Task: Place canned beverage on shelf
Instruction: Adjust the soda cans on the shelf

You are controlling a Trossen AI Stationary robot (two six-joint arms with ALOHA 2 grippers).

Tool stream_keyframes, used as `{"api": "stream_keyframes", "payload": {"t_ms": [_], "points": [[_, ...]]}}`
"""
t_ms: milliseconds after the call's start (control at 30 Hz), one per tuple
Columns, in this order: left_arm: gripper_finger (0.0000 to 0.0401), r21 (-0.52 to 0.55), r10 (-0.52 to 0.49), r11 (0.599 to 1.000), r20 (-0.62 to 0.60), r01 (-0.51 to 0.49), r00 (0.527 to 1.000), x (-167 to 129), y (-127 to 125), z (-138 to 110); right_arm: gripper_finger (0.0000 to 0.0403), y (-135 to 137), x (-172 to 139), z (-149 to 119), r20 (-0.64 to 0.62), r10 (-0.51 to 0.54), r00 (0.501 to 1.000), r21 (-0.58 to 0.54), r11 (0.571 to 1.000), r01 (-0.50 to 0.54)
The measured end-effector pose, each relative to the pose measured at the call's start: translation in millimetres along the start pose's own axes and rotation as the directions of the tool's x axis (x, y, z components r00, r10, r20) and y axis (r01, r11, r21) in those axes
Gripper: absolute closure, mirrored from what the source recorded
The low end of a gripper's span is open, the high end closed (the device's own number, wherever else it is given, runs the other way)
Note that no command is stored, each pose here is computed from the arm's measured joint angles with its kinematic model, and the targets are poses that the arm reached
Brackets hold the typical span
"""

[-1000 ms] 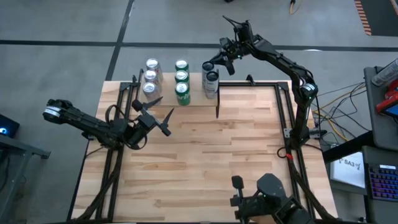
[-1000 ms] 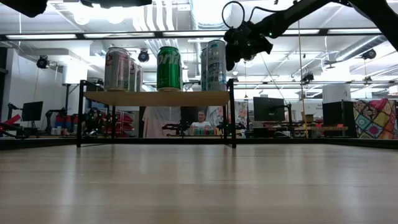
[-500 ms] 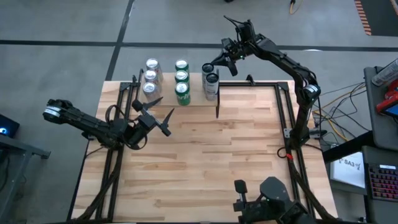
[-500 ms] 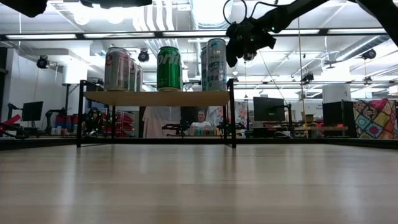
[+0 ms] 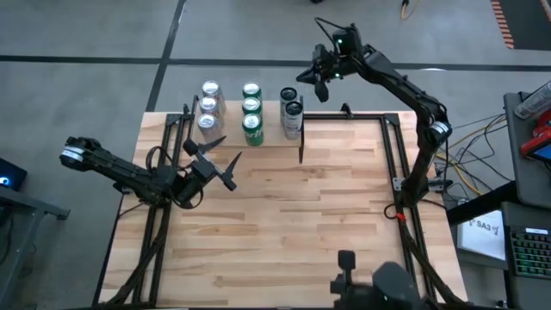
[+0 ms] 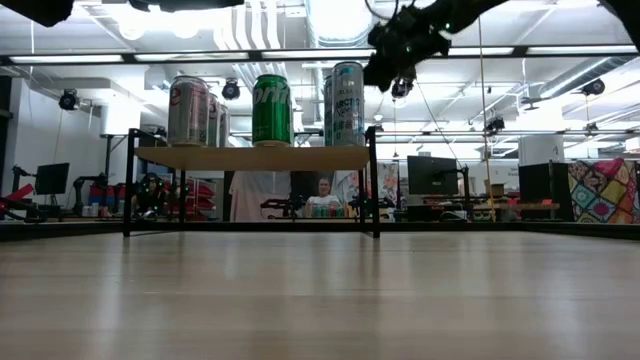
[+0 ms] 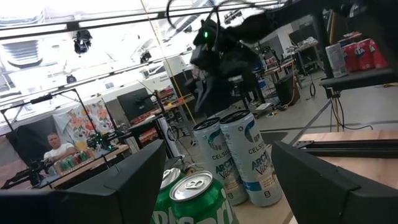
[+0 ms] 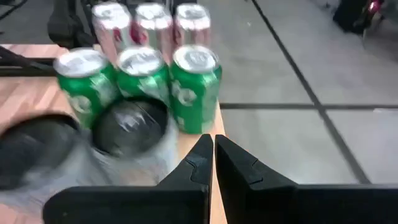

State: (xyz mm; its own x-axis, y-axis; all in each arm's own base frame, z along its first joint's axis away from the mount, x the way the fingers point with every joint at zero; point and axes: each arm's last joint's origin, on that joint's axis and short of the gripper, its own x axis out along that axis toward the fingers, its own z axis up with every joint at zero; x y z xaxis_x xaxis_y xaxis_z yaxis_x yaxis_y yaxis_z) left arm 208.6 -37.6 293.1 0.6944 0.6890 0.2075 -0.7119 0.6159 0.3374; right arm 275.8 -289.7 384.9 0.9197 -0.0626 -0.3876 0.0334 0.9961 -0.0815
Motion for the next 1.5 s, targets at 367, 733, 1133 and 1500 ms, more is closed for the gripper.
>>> {"api": "stream_keyframes", "payload": {"t_ms": [367,733,1133,1500], "points": [[0.0123,-0.002,-0.007,1.000,0.002,0.007,1.000,-1,-1,0,0.0394,44,20,26,-0.005,0.011,1.000,-0.108,0.994,-0.011],[0.0123,-0.008,-0.037,0.999,0.014,0.037,0.999,-7,-4,3,0.0394,49,23,18,-0.114,-0.032,0.993,-0.076,0.997,0.023],[0.0123,-0.008,-0.040,0.999,0.014,0.040,0.999,-8,-4,3,0.0394,54,18,21,-0.135,-0.052,0.989,-0.050,0.998,0.045],[0.0123,-0.008,-0.040,0.999,0.013,0.040,0.999,-8,-4,3,0.0394,63,16,22,-0.186,-0.076,0.980,-0.062,0.996,0.066]]}}
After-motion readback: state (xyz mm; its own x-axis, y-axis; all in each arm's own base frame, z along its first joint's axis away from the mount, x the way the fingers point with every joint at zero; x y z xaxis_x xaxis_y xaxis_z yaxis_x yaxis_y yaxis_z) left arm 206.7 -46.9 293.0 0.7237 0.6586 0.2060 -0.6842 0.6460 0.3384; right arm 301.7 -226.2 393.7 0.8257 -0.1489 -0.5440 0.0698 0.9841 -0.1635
